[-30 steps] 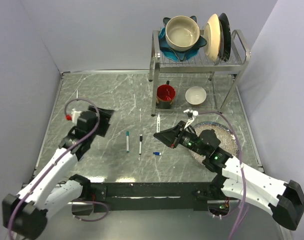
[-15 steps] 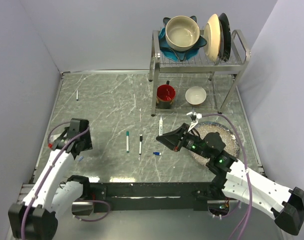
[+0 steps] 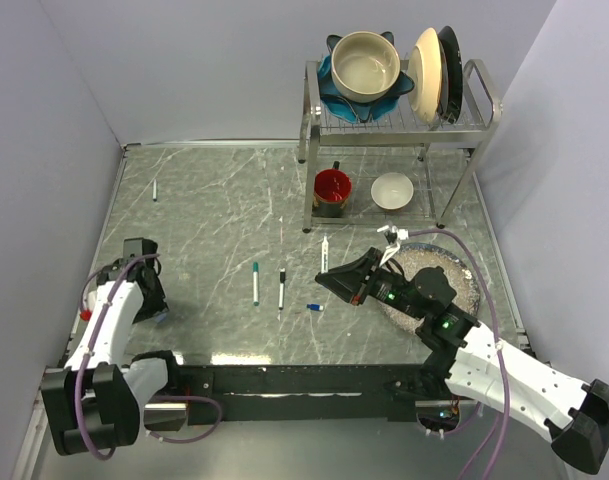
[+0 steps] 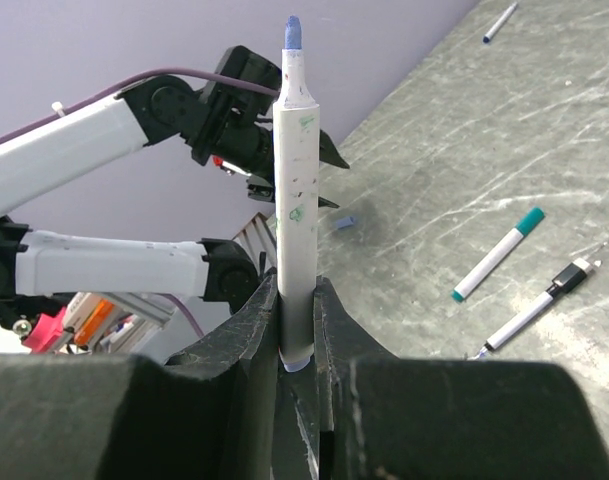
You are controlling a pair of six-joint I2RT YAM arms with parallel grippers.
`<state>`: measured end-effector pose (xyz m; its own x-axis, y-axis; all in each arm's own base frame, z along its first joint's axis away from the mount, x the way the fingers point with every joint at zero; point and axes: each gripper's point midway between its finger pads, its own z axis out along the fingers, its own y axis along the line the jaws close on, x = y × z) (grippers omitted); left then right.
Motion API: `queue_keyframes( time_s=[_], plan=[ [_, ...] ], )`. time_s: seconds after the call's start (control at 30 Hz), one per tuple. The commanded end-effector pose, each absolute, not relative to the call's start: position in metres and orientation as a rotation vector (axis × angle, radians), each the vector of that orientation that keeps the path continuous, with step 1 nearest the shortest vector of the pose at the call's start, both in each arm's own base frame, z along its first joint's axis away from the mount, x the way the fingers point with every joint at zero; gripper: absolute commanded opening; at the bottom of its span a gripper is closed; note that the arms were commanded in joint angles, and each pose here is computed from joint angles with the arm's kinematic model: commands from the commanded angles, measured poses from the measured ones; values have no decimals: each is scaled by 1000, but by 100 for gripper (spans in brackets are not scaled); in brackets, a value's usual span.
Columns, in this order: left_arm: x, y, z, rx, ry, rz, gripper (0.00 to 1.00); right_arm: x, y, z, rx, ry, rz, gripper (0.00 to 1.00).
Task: Insert the pens into the pen caps
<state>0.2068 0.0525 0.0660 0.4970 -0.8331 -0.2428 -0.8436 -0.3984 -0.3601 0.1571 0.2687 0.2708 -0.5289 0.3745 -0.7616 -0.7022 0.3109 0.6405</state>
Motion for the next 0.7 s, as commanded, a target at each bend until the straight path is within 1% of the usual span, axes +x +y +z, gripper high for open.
queue_keyframes(
  time_s=[0.0, 0.03, 0.17, 0.37, 0.67],
  plan=[
    [194, 55, 60, -2332, 1368, 44, 62, 159, 270, 279, -303, 1589, 1408, 0],
    [190, 55, 53, -2342, 1360, 55, 62, 160, 270, 280, -302, 1589, 1406, 0],
    [198, 56, 46, -2330, 1351, -1, 61, 160, 268, 281, -282, 1582, 1409, 0],
    [192, 59, 39, -2365, 1393, 122, 54, 163, 266, 282, -270, 1579, 1389, 0],
    [187, 68, 27, -2354, 1338, 143, 50, 162, 270, 280, -292, 1586, 1400, 0]
  ],
)
